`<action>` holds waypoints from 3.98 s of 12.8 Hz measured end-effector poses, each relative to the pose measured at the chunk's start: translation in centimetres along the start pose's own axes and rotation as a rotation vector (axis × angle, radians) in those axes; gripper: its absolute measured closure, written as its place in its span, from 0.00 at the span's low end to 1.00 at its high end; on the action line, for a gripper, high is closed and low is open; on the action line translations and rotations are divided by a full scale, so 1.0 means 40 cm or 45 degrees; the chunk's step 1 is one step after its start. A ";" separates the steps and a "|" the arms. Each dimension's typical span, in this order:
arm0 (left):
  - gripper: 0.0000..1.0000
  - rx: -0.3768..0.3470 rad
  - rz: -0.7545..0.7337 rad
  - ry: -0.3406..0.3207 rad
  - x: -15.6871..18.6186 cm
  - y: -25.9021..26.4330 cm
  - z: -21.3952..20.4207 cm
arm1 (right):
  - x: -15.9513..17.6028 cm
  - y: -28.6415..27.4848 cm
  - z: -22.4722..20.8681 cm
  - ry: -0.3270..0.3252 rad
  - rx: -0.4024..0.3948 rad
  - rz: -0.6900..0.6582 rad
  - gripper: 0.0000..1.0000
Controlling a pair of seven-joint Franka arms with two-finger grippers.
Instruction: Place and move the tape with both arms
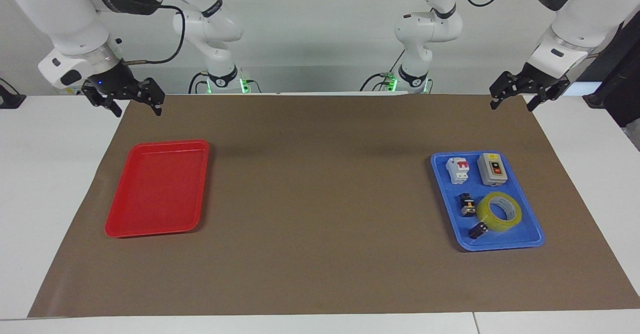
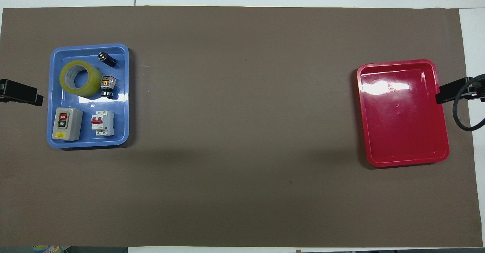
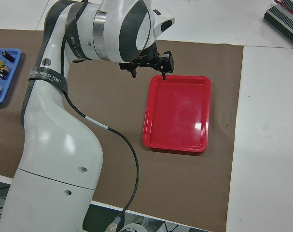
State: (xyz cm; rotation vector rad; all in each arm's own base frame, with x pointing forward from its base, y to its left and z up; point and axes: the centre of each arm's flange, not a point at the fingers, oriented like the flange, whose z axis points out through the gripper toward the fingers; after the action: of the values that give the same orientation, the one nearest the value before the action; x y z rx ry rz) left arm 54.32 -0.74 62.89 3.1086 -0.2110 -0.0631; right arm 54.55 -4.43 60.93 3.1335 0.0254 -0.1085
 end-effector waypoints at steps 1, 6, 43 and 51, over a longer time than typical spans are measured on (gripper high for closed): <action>0.00 0.000 0.000 -0.001 0.000 0.000 0.001 | 0.000 0.000 0.000 0.000 0.000 0.000 0.00; 0.00 0.000 -0.001 -0.002 0.000 0.000 0.002 | 0.000 0.000 0.000 0.000 0.000 0.000 0.00; 0.00 0.013 -0.771 0.190 0.239 -0.302 0.786 | 0.001 -0.002 -0.003 0.006 0.000 -0.002 0.00; 0.78 0.019 -0.722 0.237 0.236 -0.309 0.752 | 0.001 -0.003 -0.004 0.007 0.000 -0.003 0.00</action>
State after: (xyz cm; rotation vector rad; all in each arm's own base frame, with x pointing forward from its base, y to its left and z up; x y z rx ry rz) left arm 64.06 9.54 32.13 3.0500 0.6729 0.2160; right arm 54.58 -4.29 61.08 3.1336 0.0293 -0.1002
